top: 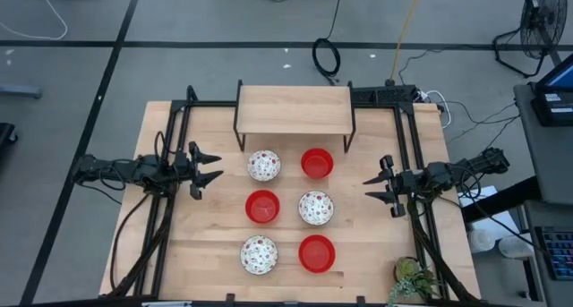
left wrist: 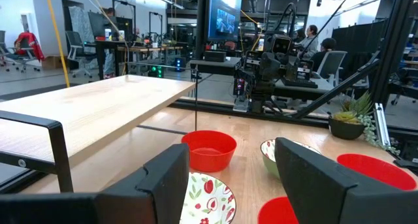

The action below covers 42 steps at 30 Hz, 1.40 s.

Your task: Pick & Place Mini bowls

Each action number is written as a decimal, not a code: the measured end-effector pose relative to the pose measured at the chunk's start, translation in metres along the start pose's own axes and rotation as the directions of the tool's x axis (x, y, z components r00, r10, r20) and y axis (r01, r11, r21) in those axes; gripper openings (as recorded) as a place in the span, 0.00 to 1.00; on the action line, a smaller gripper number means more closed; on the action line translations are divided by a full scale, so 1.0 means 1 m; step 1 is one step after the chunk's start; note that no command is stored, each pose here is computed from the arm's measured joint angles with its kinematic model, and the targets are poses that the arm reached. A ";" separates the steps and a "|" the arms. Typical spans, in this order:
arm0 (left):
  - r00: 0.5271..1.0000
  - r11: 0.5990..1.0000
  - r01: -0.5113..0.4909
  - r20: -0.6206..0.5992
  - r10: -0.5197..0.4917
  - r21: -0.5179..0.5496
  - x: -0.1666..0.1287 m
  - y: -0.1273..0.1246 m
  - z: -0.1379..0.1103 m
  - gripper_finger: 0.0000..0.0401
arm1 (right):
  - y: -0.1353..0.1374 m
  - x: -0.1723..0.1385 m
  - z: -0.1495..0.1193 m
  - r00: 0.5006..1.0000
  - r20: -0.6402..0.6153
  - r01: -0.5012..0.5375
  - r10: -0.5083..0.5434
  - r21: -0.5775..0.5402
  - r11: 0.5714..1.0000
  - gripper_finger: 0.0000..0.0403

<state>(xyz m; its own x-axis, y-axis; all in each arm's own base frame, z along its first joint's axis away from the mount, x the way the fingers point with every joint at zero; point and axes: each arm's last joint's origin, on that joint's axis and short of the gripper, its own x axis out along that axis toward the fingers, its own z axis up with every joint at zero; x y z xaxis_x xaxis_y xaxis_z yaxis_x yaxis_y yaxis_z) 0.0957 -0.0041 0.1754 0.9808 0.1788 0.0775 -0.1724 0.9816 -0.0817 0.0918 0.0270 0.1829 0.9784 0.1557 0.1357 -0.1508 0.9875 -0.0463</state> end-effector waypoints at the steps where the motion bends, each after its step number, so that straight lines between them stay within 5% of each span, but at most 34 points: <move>1: 1.000 1.000 0.000 0.000 0.000 0.000 0.000 0.000 0.000 0.57 | 0.000 0.000 0.000 1.000 0.000 0.000 0.000 0.000 1.000 0.31; 7: 1.000 1.000 0.000 0.000 0.000 0.000 0.000 0.000 0.000 0.57 | 0.000 0.000 0.004 0.999 0.037 0.001 -0.002 0.029 1.000 0.31; 14: 1.000 1.000 0.000 0.000 0.000 0.000 0.000 0.000 0.000 0.57 | -0.002 -0.002 0.021 0.976 0.219 -0.037 -0.020 0.254 0.966 0.31; 18: 1.000 1.000 0.000 0.000 0.000 0.000 0.000 0.000 0.000 0.57 | -0.003 -0.004 0.028 0.959 0.281 -0.041 -0.031 0.249 0.968 0.31; 24: 1.000 1.000 0.000 0.000 0.000 0.000 0.000 0.000 0.000 0.57 | -0.005 -0.004 0.028 0.956 0.276 0.048 -0.096 0.178 0.983 0.31; 27: 1.000 1.000 0.000 0.000 0.000 0.000 0.000 0.000 0.000 0.57 | -0.009 -0.004 0.030 0.930 0.278 0.189 -0.241 0.199 0.961 0.31; 36: 1.000 1.000 0.000 0.000 0.000 0.000 0.000 0.000 0.000 0.57 | -0.014 0.046 0.052 0.832 -0.014 0.554 -0.554 0.074 0.829 0.31; 42: 1.000 1.000 0.000 -0.001 0.000 0.000 0.000 0.000 0.000 0.57 | -0.031 0.123 0.068 0.610 -0.382 0.692 -0.694 -0.169 0.702 0.31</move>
<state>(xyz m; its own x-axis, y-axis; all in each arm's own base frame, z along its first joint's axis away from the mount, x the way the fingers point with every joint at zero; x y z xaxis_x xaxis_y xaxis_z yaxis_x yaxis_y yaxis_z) 0.0957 -0.0041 0.1753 0.9809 0.1784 0.0770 -0.1721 0.9817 -0.0816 0.2067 0.0173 0.2684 0.7556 -0.5997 -0.2636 0.5953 0.7965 -0.1057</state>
